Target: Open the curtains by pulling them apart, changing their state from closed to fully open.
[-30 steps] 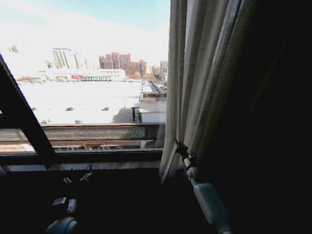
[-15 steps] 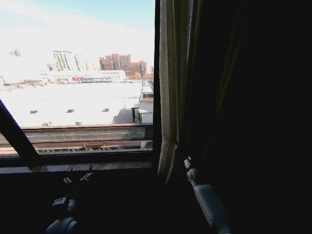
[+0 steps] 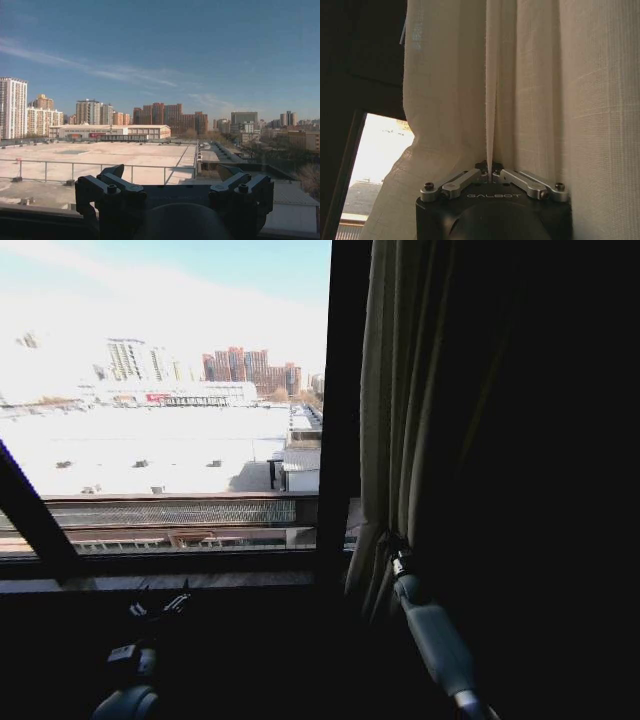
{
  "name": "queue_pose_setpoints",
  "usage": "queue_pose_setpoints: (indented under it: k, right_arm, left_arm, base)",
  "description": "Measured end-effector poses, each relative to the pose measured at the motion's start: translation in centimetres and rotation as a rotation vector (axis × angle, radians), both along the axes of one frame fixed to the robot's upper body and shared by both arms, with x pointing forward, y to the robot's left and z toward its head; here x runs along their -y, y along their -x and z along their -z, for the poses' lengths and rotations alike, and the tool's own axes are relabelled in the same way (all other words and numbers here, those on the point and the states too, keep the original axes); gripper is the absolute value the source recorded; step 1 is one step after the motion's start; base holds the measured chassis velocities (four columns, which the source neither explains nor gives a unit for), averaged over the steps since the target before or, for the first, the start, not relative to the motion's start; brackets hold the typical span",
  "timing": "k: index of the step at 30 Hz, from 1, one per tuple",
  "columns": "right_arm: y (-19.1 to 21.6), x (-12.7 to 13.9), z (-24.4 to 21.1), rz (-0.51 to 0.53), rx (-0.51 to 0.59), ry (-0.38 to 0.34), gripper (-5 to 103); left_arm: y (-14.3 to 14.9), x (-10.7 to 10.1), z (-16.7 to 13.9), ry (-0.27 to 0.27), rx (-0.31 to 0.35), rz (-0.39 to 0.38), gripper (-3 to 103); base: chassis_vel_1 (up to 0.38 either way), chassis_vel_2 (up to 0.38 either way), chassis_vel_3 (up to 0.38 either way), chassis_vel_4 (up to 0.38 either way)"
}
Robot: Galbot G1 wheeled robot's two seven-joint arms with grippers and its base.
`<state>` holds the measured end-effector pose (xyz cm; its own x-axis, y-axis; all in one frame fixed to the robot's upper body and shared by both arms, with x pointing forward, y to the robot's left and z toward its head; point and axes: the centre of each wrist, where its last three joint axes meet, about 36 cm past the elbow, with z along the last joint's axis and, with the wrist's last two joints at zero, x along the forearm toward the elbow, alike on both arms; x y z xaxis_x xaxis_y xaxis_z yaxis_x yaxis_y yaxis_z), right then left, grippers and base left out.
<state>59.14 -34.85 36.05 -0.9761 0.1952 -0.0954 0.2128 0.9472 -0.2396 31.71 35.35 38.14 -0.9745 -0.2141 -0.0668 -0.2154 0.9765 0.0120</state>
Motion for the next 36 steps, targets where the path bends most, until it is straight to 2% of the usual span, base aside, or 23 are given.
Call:
queue_pose_setpoints:
  k: [1,5,10,14,22,24,26,27,29,30,32,33,36]
  right_arm:
    - [-0.1,1.2,-0.3,0.044,0.000,0.001,0]
    - [-0.1,2.9,-1.0,0.106,0.003,0.008,0]
    - [0.2,3.8,-1.5,0.164,-0.003,0.029,0]
    - [0.6,3.5,-1.6,0.193,-0.007,0.038,0]
    - [0.9,2.1,-1.5,0.171,0.001,0.031,0]
    - [1.2,1.4,-1.6,0.149,0.004,0.027,-3]
    - [2.1,0.5,-1.7,0.082,0.005,0.023,8]
    - [2.1,0.5,-1.7,0.082,0.005,0.023,8]
    - [3.1,-0.7,-1.9,0.020,0.009,0.014,19]
    - [3.1,-0.7,-1.9,0.020,0.009,0.014,19]
    - [4.3,-1.9,-2.0,-0.027,0.009,0.004,30]
    - [4.7,-2.3,-2.1,-0.044,0.011,0.005,30]
    - [5.6,-3.0,-1.7,-0.073,0.009,0.013,41]
  left_arm:
    - [0.0,0.0,0.0,0.000,0.000,0.000,100]
    - [0.0,0.0,0.0,0.000,0.000,0.000,100]
    - [0.0,0.0,0.0,0.000,0.000,0.000,100]
    - [0.0,0.0,0.0,0.000,0.000,0.000,100]
    - [0.0,0.0,0.0,0.000,0.000,0.000,100]
    - [0.0,0.0,0.0,0.000,0.000,0.000,100]
    - [0.0,0.0,0.0,0.000,0.000,0.000,100]
    - [0.0,0.0,0.0,0.000,0.000,0.000,100]
    - [0.0,0.0,0.0,0.000,0.000,0.000,100]
    - [0.0,0.0,0.0,0.000,0.000,0.000,100]
    - [0.0,0.0,0.0,0.000,0.000,0.000,100]
    - [0.0,0.0,0.0,0.000,0.000,0.000,100]
    - [0.0,0.0,0.0,0.000,0.000,0.000,100]
  base:
    - [0.000,0.000,0.000,0.000]
    - [0.000,0.000,0.000,0.000]
    - [0.000,0.000,0.000,0.000]
    - [0.000,0.000,0.000,0.000]
    - [0.000,0.000,0.000,0.000]
    - [0.000,0.000,0.000,0.000]
    - [0.000,0.000,0.000,0.000]
    - [0.000,0.000,0.000,0.000]
    - [0.000,0.000,0.000,0.000]
    - [0.000,0.000,0.000,0.000]
    - [0.000,0.000,0.000,0.000]
    - [0.000,0.000,0.000,0.000]
    - [0.000,0.000,0.000,0.000]
